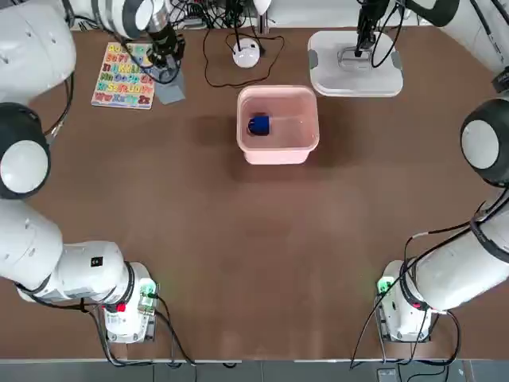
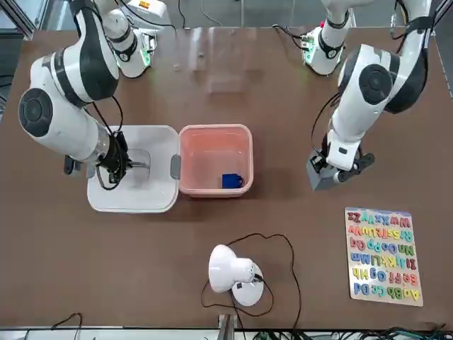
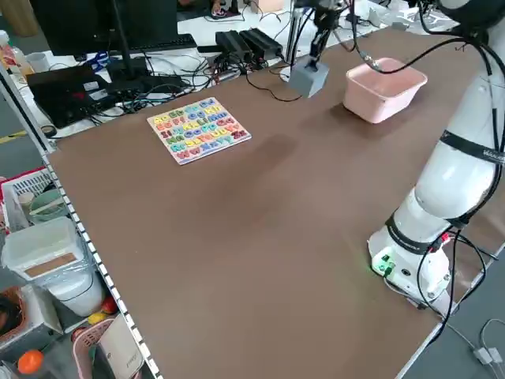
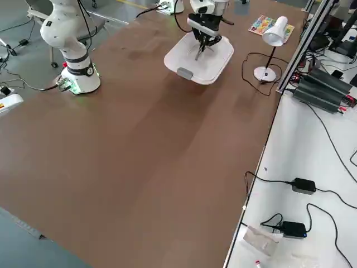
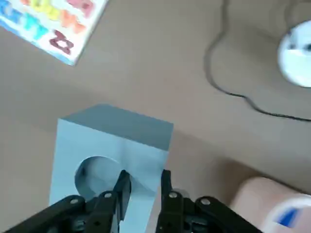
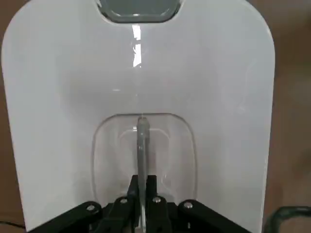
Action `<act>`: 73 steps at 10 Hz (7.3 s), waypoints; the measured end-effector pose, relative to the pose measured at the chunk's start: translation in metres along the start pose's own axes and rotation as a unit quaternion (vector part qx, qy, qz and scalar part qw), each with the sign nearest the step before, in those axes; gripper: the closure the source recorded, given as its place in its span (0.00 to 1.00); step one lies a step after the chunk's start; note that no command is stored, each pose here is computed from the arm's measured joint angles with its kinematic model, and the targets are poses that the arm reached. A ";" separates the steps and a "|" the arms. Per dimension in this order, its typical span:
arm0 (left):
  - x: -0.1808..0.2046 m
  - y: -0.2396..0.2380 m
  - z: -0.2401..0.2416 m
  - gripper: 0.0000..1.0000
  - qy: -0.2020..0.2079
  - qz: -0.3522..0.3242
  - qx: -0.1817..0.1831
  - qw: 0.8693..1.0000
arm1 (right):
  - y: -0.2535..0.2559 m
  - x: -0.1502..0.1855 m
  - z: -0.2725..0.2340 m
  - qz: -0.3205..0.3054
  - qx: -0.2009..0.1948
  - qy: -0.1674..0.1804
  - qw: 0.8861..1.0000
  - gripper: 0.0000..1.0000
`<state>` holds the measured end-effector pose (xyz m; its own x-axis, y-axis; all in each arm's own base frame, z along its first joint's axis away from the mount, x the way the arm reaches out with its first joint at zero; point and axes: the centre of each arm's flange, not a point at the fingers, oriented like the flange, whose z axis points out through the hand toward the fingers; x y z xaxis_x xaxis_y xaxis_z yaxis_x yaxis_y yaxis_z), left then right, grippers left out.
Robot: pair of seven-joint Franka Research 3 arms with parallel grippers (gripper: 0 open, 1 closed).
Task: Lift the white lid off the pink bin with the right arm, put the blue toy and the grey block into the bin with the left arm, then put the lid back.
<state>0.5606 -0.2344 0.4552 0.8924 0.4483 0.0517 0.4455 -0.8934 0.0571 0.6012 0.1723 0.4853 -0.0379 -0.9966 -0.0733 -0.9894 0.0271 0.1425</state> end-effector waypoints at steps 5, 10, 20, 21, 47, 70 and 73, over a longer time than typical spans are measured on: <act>-0.123 0.152 -0.033 0.71 -0.031 -0.037 -0.066 0.997 | 0.000 0.000 0.000 0.000 0.000 0.000 1.000 0.93; -0.188 0.226 0.043 0.71 -0.063 -0.043 -0.064 0.995 | 0.000 0.000 0.000 0.000 0.000 0.000 1.000 0.93; -0.080 0.182 -0.004 0.01 0.010 -0.069 -0.051 0.996 | 0.002 -0.009 -0.001 -0.006 0.003 -0.010 1.000 0.93; -0.035 0.151 -0.019 0.01 0.020 -0.065 -0.041 0.997 | 0.004 -0.025 -0.002 -0.014 0.009 -0.022 1.000 0.93; 0.102 -0.126 -0.173 0.00 -0.046 0.289 0.013 0.956 | 0.063 -0.250 0.151 -0.057 0.025 -0.017 0.998 0.93; 0.076 -0.093 -0.171 0.00 -0.056 0.298 0.012 0.953 | 0.073 -0.266 0.180 -0.032 0.013 -0.003 0.999 0.00; 0.077 -0.095 -0.173 0.00 -0.054 0.294 0.011 0.954 | 0.070 -0.262 0.178 -0.028 0.013 -0.003 1.000 0.00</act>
<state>0.5747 -0.1101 0.6262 0.9903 -0.1346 -0.0353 -0.1337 -0.9906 0.0280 0.5172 0.4494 0.3390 0.0178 -0.9961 -0.0864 -0.9934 -0.0275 0.1117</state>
